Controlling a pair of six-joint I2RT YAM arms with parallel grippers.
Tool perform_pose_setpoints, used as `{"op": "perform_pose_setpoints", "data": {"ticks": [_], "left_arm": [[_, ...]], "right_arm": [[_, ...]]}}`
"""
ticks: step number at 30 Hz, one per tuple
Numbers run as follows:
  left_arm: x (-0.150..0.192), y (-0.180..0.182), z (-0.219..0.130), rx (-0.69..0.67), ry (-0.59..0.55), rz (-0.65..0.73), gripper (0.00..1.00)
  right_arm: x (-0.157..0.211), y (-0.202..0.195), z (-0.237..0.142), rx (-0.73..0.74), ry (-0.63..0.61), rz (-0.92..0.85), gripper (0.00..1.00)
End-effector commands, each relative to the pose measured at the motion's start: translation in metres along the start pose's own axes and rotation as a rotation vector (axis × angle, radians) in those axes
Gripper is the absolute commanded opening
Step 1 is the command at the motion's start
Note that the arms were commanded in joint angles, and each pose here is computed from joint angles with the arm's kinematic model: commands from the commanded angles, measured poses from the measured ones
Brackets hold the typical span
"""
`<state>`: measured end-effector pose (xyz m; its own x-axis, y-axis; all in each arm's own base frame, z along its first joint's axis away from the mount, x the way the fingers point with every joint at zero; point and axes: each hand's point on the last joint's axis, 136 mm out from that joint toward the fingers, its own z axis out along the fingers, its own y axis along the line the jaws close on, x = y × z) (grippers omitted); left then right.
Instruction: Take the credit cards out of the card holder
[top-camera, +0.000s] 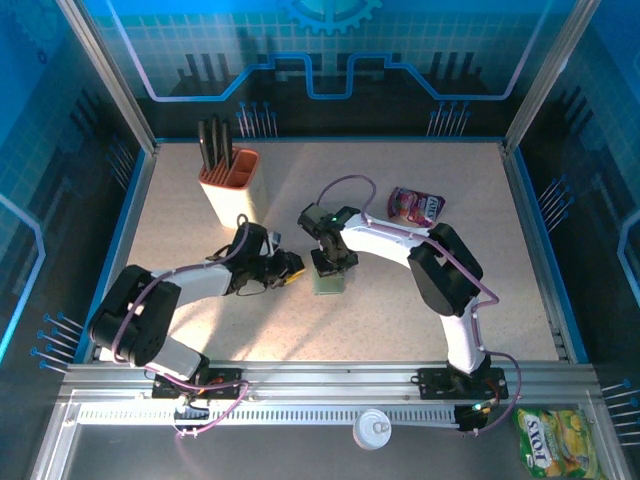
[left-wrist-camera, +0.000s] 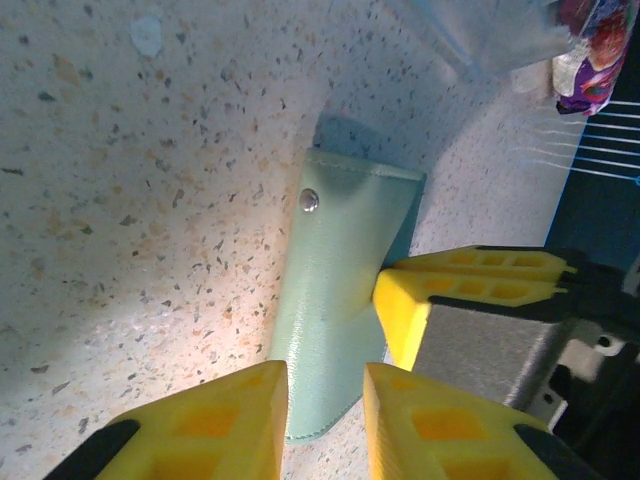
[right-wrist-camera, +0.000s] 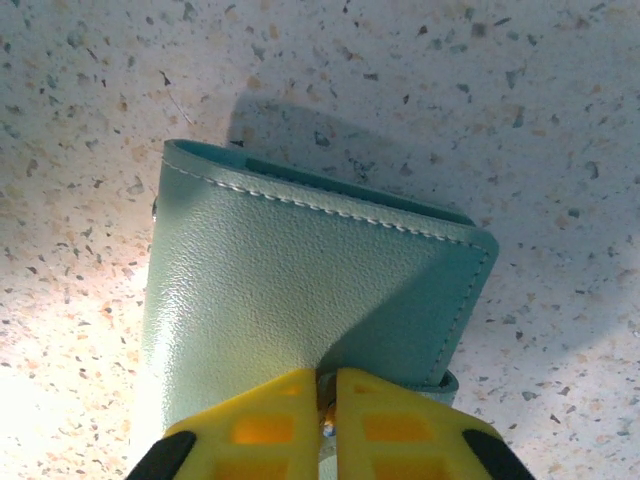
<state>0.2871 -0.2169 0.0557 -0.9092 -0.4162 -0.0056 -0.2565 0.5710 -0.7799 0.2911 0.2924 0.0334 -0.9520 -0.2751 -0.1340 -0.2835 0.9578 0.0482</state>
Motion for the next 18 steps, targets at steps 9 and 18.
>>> {"op": "perform_pose_setpoints", "data": {"ticks": [9,18], "left_arm": [[0.018,-0.013,0.021,0.053,0.095,-0.014,0.16],[0.024,-0.023,0.033,0.088,0.126,-0.014,0.10]], "right_arm": [[0.027,-0.002,0.020,-0.047,0.069,0.018,0.00],[0.027,0.004,0.020,-0.134,0.052,0.036,0.00]]}}
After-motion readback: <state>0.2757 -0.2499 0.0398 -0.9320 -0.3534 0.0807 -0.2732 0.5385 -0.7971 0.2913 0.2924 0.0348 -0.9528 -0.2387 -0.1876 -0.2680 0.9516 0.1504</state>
